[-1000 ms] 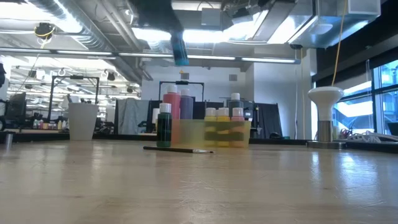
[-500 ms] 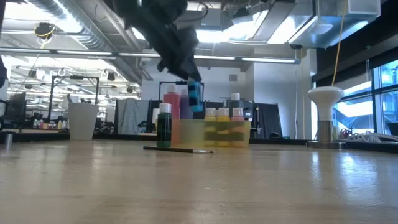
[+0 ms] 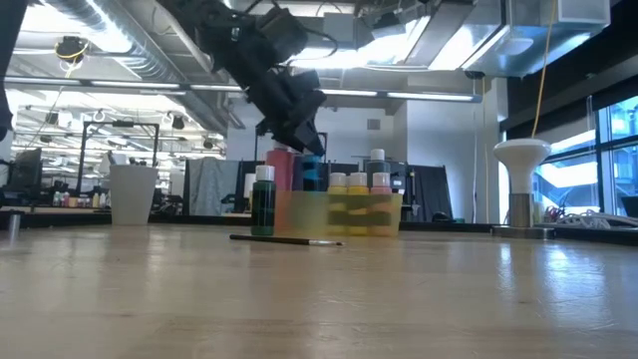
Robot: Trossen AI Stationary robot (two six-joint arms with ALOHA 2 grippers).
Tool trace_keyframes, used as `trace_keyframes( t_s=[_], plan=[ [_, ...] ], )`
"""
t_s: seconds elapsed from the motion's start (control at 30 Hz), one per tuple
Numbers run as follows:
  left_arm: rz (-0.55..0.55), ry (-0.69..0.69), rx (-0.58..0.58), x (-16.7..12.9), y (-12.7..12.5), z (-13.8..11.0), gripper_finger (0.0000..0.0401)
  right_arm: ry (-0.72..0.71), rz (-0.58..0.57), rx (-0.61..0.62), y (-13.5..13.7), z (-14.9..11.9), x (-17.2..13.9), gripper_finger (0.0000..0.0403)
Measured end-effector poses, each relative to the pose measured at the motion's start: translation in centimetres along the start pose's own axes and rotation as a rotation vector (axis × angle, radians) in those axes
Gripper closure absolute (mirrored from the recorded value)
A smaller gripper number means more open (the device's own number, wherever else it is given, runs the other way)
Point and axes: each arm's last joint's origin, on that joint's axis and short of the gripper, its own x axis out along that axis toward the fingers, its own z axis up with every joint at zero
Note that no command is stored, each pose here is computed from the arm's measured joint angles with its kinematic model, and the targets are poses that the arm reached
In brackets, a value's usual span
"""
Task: Pick & Place Paint Supplies
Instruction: Put the small light blue paint bottle into the yellow bin
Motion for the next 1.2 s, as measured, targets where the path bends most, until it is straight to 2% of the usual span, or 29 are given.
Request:
trace_keyframes(
  t_s=[0.1,0.23,1.2],
  plan=[
    [-0.043,-0.015,-0.006,0.9,0.1,0.0,0.0288,-0.003,0.001,0.001,0.0,0.0,0.0,0.0210],
    [-0.048,-0.004,-0.012,1.7,0.3,-0.3,0.0288,-0.003,0.001,0.002,0.0,0.0,0.0,0.0210],
    [-0.048,0.047,-0.001,1.8,0.4,-0.8,0.0285,-0.003,0.000,0.001,0.0,0.0,0.0,0.0210]
  ],
)
